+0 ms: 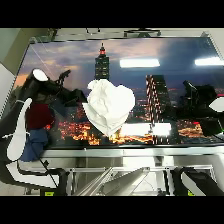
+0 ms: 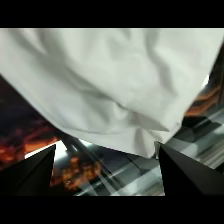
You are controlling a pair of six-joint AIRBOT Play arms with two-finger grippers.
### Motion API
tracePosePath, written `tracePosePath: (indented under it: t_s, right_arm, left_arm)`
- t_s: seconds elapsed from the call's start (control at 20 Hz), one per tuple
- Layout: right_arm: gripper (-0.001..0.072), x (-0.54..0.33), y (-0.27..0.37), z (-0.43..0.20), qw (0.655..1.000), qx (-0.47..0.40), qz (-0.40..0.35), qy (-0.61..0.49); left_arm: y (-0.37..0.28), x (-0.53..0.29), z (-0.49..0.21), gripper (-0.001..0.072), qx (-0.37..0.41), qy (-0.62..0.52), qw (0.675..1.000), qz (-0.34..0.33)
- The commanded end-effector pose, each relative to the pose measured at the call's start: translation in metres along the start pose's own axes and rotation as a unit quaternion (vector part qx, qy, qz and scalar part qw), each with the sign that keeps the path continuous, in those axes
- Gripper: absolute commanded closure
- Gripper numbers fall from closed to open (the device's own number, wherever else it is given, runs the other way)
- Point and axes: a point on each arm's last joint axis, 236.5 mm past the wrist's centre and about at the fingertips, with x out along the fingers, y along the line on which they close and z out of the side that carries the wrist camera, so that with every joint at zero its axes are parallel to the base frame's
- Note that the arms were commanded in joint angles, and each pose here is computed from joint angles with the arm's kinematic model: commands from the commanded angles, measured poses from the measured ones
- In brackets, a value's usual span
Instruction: Fold the shirts.
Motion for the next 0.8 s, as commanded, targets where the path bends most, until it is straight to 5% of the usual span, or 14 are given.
tracePosePath:
  t_s: [0.0, 0.35, 0.45, 0.5, 0.55, 0.6, 0.65, 0.7, 0.75]
  right_arm:
    - [0.069, 0.006, 0.005, 0.002, 1.0, 0.0, 0.018, 0.004]
    - [0.0691, 0.008, 0.008, 0.008, 1.0, 0.006, 0.027, -0.005]
    - [0.0685, 0.011, 0.003, 0.018, 0.999, 0.009, 0.022, -0.021]
    - [0.0564, 0.016, 0.001, 0.024, 0.999, 0.006, 0.024, -0.029]
    - [0.0335, 0.023, 0.001, 0.035, 0.999, 0.0, 0.035, -0.041]
    - [0.0304, 0.03, 0.003, 0.047, 0.997, -0.01, 0.052, -0.056]
    - [0.0302, 0.039, 0.005, 0.062, 0.994, -0.021, 0.071, -0.076]
    - [0.0259, 0.048, 0.004, 0.078, 0.992, -0.026, 0.084, -0.092]
    - [0.0141, 0.06, 0.001, 0.093, 0.99, -0.021, 0.096, -0.099]
  left_arm:
    - [0.057, 0.021, 0.001, -0.0008, -0.074, -0.04, 0.996, 0.016]
    - [0.057, 0.069, 0.023, 0.0028, -0.084, -0.026, 0.995, -0.052]
    - [0.047, 0.081, 0.03, 0.0213, -0.068, -0.016, 0.996, -0.054]
    - [0.042, 0.088, 0.033, 0.0216, -0.06, -0.01, 0.997, -0.055]
    - [0.037, 0.092, 0.035, 0.0216, -0.053, -0.006, 0.997, -0.054]
    - [0.032, 0.096, 0.037, 0.0218, -0.044, -0.004, 0.998, -0.054]
    - [0.028, 0.098, 0.04, 0.028, -0.038, -0.003, 0.998, -0.054]
    - [0.025, 0.098, 0.042, 0.0482, -0.032, -0.001, 0.998, -0.056]
    - [0.022, 0.095, 0.044, 0.0709, -0.027, -0.002, 0.998, -0.057]
